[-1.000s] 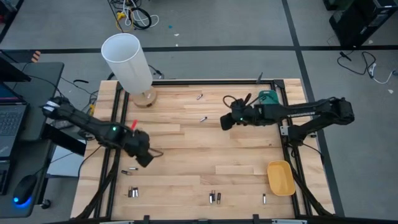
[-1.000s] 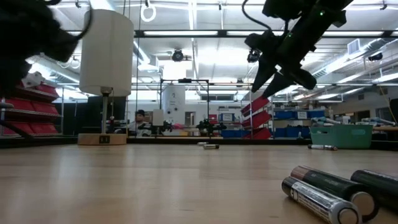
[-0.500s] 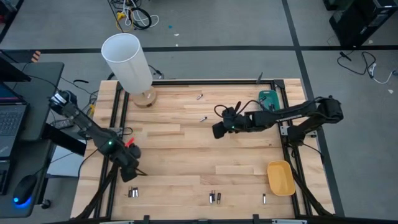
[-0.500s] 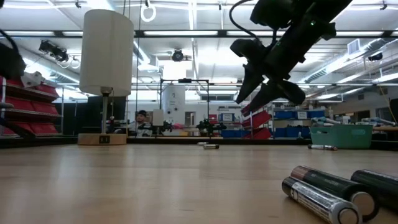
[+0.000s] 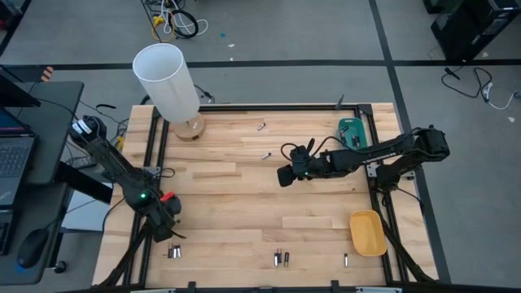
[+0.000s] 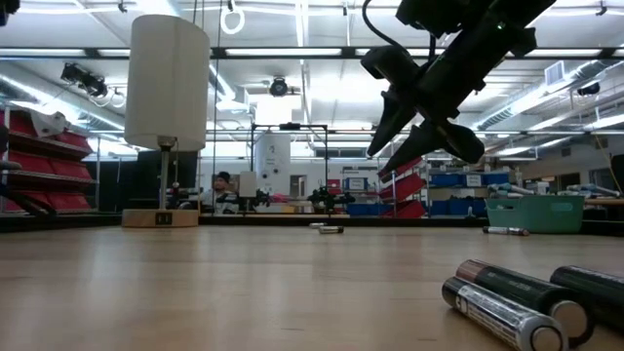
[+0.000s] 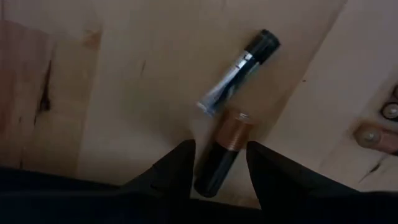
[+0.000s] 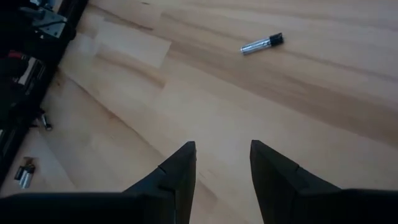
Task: Sort batteries
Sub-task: Put the black battery into the blue bin
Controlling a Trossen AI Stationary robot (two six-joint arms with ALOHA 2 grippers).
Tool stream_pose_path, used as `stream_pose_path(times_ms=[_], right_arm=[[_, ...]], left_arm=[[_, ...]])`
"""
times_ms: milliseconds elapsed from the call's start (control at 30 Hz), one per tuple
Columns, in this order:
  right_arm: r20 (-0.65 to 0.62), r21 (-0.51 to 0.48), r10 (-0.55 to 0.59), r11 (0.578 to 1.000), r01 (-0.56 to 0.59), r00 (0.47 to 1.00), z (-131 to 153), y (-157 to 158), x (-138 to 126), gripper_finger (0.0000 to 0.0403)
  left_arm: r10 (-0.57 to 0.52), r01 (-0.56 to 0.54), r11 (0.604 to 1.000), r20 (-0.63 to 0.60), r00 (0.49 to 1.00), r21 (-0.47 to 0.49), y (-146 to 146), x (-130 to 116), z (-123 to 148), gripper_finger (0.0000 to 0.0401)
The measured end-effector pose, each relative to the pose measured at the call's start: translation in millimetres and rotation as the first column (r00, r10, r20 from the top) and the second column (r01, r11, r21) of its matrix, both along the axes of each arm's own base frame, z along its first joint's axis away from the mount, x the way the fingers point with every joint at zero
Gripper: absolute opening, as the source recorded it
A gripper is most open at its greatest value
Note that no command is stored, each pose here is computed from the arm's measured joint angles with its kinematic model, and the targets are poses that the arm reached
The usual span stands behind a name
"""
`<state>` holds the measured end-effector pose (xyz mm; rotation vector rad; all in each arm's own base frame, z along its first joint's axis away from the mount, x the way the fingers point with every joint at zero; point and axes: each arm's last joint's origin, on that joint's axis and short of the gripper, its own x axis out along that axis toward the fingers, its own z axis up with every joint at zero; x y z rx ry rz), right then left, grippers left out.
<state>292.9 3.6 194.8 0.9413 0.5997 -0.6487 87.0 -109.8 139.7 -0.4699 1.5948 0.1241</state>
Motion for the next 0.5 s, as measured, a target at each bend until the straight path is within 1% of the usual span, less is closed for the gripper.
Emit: stream_pose_path(times_ms=[167, 267, 367, 500], right_arm=[[0.01, 0.016, -0.006, 1.0, 0.006, 1.0, 0.3, 3.5, 0.2, 0.0138], [0.013, 0.017, -0.004, 1.0, 0.004, 1.0, 0.6, 4.1, 0.4, 0.0138], [0.028, 0.027, -0.014, 1.0, 0.013, 1.0, 1.3, 4.2, 1.2, 0.0138], [0.042, 0.03, -0.016, 0.999, 0.015, 0.999, 2.2, 4.1, 2.1, 0.0137]], left_arm=[[-0.066, 0.067, 0.997, -0.012, 0.998, 0.035, -6.0, -0.5, -5.0, 0.0193], [-0.088, 0.088, 0.994, -0.01, 0.996, 0.068, -7.0, -0.9, -7.4, 0.019], [-0.08, 0.08, 0.992, -0.005, 0.997, 0.092, -6.3, -0.7, -8.2, 0.0162], [-0.033, 0.033, 0.991, -0.005, 0.999, 0.127, -4.3, -1.4, -8.6, 0.0092]])
